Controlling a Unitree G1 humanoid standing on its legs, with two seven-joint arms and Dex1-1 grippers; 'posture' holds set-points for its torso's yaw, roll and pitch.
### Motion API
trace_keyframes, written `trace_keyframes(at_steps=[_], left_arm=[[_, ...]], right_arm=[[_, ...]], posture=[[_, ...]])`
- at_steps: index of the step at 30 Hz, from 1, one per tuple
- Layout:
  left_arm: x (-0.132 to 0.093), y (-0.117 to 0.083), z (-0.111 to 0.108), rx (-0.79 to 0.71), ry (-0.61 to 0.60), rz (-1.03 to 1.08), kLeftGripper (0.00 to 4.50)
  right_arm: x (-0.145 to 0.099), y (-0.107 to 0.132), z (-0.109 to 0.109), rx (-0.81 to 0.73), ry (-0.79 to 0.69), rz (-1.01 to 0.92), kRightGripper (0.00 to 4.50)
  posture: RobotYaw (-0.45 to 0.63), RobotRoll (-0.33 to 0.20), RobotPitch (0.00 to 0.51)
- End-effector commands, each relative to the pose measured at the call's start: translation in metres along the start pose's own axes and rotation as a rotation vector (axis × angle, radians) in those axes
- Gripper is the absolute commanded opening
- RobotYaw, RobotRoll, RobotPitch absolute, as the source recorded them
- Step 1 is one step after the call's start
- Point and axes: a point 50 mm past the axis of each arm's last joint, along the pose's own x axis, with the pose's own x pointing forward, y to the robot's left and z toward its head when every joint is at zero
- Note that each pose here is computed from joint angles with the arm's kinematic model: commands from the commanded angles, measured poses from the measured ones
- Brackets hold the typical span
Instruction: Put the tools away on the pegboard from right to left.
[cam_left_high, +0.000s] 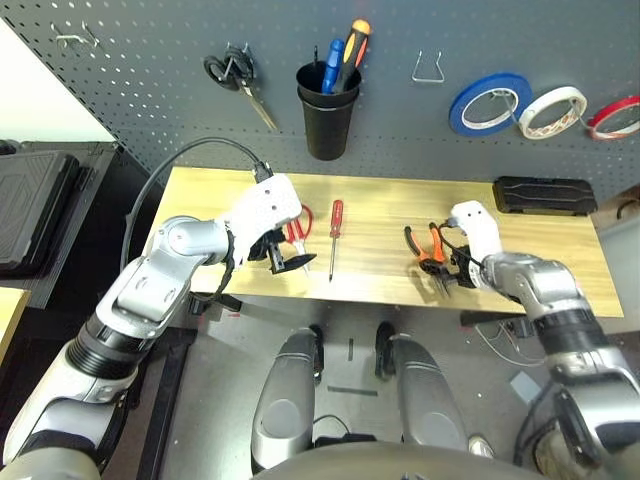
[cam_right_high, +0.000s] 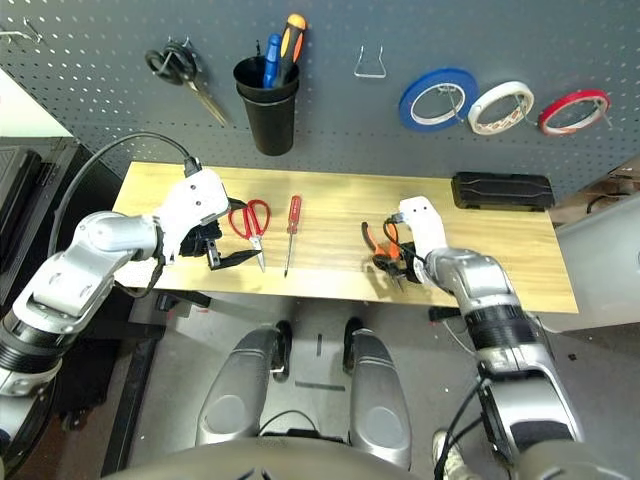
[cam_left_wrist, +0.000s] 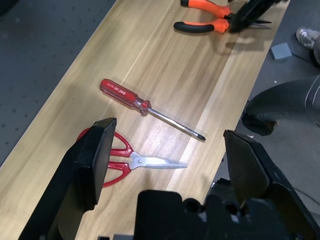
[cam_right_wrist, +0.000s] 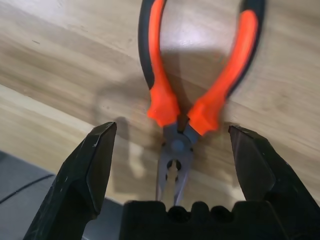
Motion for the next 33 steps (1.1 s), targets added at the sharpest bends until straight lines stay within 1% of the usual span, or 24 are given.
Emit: trace_keyframes(at_steps=[1,9,12,13,15,19,22,25,27,29,33], left_arm=[[0.001,-0.006,0.003,0.009,0.002,-0.019,4.50],[0.000,-0.006,0.004,0.005,0.006,-0.004,4.50],[0.000,-0.006,0.004,0.003,0.006,-0.002,4.50],[0.000,-0.006,0.004,0.002,0.006,-0.001,4.50],[0.000,-0.006,0.004,-0.001,0.007,0.001,4.50],[-0.001,-0.005,0.003,-0.004,0.008,0.006,4.50],[-0.001,-0.004,0.002,-0.004,0.006,0.014,4.50],[-0.002,-0.002,0.004,-0.001,-0.016,0.032,4.50],[-0.003,0.002,0.009,-0.013,-0.086,0.064,4.50],[-0.006,0.006,0.015,-0.023,-0.153,0.100,4.50],[-0.012,0.009,0.026,-0.049,-0.265,0.133,4.50]], right_arm=[[0.013,-0.001,-0.008,0.004,0.068,-0.042,4.48],[0.029,0.000,0.001,0.002,0.064,-0.059,4.48],[0.031,-0.002,0.000,0.015,0.073,-0.082,3.92],[0.031,-0.003,-0.001,0.018,0.075,-0.085,3.51],[0.032,-0.003,-0.001,0.018,0.076,-0.085,2.90],[0.030,-0.006,0.001,0.004,0.036,-0.083,2.88],[0.025,-0.008,0.009,0.000,-0.027,-0.072,2.88],[0.017,-0.012,0.018,-0.055,-0.120,-0.061,2.88],[0.006,-0.015,0.027,-0.067,-0.224,-0.032,2.88],[-0.007,-0.014,0.032,-0.070,-0.306,0.047,2.88],[-0.029,-0.012,0.032,-0.112,-0.394,0.137,2.88]], posture=[[0.21,0.000,0.287],[0.23,0.000,0.291],[0.23,0.000,0.293],[0.23,0.000,0.293],[0.23,0.000,0.293],[0.23,0.000,0.292],[0.23,0.000,0.289],[0.22,0.000,0.284],[0.22,0.000,0.280],[0.23,0.000,0.278],[0.23,0.000,0.273]])
